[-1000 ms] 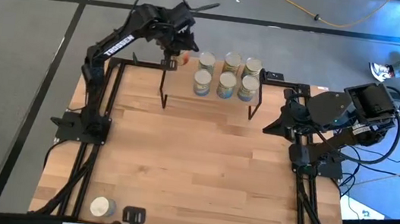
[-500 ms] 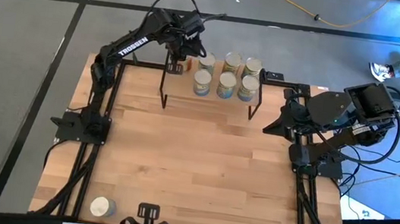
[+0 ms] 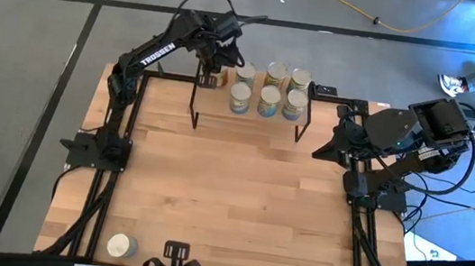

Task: Pick and place cans onto a shelf
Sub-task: Put the canned pineapple on the shelf

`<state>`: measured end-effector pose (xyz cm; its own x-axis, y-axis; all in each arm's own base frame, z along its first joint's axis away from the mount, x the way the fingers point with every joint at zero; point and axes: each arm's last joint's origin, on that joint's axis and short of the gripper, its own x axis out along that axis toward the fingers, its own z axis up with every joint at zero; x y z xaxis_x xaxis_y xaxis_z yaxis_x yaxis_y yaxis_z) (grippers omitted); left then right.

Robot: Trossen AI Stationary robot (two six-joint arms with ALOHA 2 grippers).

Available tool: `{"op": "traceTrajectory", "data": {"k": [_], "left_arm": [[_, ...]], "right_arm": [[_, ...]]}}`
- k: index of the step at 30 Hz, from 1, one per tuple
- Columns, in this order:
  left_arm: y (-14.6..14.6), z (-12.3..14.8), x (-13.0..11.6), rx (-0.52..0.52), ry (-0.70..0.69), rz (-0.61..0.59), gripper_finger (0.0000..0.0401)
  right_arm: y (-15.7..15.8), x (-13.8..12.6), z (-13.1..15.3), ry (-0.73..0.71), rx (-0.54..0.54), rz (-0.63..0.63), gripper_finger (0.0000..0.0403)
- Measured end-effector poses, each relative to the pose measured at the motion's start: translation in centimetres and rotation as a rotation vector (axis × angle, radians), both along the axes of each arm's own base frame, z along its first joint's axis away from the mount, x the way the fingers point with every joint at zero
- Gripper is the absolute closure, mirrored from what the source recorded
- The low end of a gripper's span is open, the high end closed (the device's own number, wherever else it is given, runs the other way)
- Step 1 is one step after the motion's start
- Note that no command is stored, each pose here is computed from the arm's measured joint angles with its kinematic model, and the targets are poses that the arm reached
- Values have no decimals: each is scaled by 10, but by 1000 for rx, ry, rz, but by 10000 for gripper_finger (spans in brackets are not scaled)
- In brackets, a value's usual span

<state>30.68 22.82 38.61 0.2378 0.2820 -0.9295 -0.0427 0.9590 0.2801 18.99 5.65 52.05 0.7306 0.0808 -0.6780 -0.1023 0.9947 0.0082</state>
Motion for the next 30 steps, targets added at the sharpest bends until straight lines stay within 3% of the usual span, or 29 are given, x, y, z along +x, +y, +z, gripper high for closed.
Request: {"op": "traceTrajectory", "data": {"k": [7,21,30], "left_arm": [[1,-14,1,-22,54,6,401],[0,-16,4,-9,50,11,400],[-2,-17,9,6,42,-1,357]], "right_arm": [[0,0,0,0,0,1,384],[0,0,0,0,1,1,384],[0,0,0,0,1,1,384]]}}
